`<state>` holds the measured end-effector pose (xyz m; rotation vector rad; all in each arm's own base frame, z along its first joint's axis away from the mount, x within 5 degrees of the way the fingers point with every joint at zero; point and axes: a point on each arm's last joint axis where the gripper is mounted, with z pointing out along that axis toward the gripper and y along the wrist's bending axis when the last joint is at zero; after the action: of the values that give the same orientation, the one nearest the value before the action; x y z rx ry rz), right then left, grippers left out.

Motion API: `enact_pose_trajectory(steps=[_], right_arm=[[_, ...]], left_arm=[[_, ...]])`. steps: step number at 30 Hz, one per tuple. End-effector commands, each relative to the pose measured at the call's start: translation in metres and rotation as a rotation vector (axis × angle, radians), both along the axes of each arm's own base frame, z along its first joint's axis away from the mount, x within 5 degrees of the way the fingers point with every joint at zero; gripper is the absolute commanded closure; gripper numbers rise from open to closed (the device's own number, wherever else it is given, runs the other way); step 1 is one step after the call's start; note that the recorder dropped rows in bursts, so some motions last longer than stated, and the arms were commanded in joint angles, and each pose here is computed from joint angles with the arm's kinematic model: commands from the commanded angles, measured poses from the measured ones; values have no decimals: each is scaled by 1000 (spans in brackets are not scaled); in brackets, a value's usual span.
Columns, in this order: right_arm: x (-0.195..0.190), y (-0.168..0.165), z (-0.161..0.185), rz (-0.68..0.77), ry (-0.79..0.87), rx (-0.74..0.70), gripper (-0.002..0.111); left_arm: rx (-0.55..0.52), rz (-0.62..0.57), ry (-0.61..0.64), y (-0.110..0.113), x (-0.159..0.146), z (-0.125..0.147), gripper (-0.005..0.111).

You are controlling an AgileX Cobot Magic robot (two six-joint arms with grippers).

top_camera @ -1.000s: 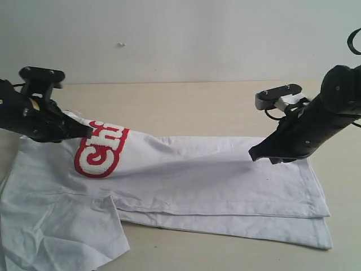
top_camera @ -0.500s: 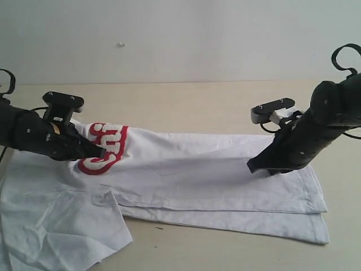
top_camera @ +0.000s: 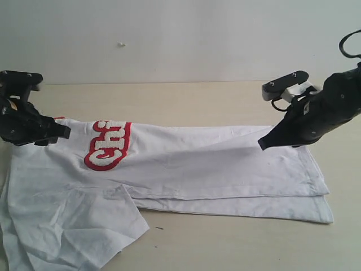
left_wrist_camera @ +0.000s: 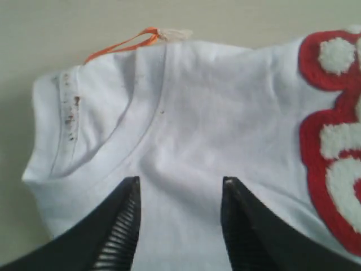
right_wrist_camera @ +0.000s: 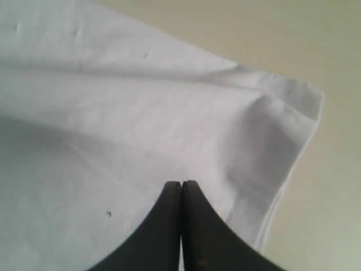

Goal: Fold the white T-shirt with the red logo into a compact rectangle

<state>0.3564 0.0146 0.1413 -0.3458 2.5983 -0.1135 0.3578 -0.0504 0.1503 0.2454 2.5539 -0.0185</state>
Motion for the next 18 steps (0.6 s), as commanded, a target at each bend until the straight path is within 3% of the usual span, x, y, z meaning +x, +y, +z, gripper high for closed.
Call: enact_pose_trajectory(steps=[1,5,8,11,14,18], right_arm=[[-9,-2,18,6,38,-4,108],[-16,3,20,-4,104,57,108],[-21,12,19,14,159,169,108],[-23,17,19,35,184,209,108],[-24,18,19,26,193,228,108],[-24,18,19,21,197,238,108]], left_arm=[[-63,68,156,-2,-30,25,61],[-94,77,348,-2,-63,27,61],[-195,-34,600,-11,-107,14,61],[-292,-78,626,-17,-130,1,61],[-289,-37,648,-14,-145,-9,47],[-298,5,661,-14,-146,-10,41]])
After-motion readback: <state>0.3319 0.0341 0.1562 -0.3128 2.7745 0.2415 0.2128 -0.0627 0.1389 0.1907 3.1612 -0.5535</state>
